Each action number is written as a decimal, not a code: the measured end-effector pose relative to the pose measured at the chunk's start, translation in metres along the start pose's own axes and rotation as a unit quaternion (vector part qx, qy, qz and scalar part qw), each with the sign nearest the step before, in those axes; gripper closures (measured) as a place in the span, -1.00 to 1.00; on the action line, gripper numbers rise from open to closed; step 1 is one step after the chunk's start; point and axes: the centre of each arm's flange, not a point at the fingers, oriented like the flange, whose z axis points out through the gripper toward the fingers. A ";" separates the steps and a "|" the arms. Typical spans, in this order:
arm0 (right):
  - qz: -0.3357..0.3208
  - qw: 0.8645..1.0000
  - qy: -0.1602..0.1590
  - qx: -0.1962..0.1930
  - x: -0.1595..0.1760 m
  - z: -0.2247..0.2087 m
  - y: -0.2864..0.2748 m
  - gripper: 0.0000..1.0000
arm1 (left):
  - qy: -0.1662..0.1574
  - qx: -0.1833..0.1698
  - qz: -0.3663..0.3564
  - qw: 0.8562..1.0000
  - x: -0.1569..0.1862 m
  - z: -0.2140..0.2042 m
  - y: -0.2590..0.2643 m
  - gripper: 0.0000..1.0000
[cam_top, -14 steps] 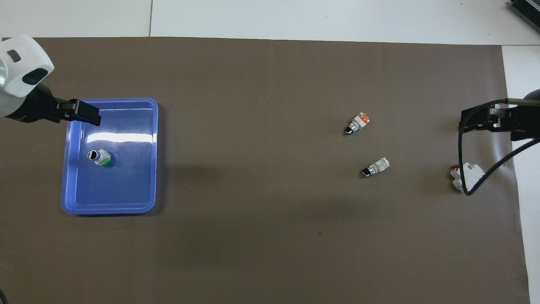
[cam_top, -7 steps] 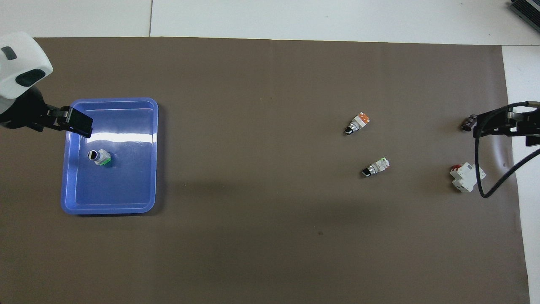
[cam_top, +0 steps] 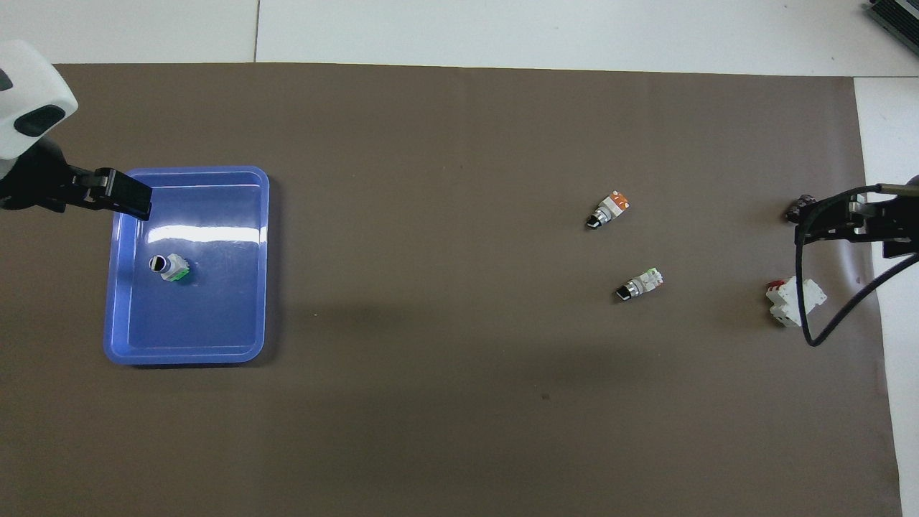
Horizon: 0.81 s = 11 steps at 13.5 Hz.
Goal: Turn and place switch with both arms
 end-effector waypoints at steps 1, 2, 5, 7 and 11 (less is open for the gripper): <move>0.000 1.000 0.000 0.000 0.000 0.000 0.000 -1.00 | 0.007 0.000 -0.001 1.000 0.002 -0.001 -0.001 -1.00; 0.000 1.000 -0.001 0.000 -0.001 0.000 0.000 -1.00 | 0.014 0.000 -0.002 1.000 0.003 -0.002 -0.002 -1.00; 0.000 1.000 -0.002 0.000 -0.002 0.001 0.000 -1.00 | 0.022 -0.005 -0.017 1.000 0.005 -0.001 -0.008 -1.00; 0.000 1.000 -0.005 0.010 -0.002 0.000 -0.001 -1.00 | 0.022 -0.012 -0.022 0.999 0.005 0.000 -0.011 -1.00; 0.005 0.999 -0.012 0.031 -0.002 0.003 0.000 -1.00 | 0.023 -0.014 -0.024 0.999 0.005 0.000 -0.011 -1.00</move>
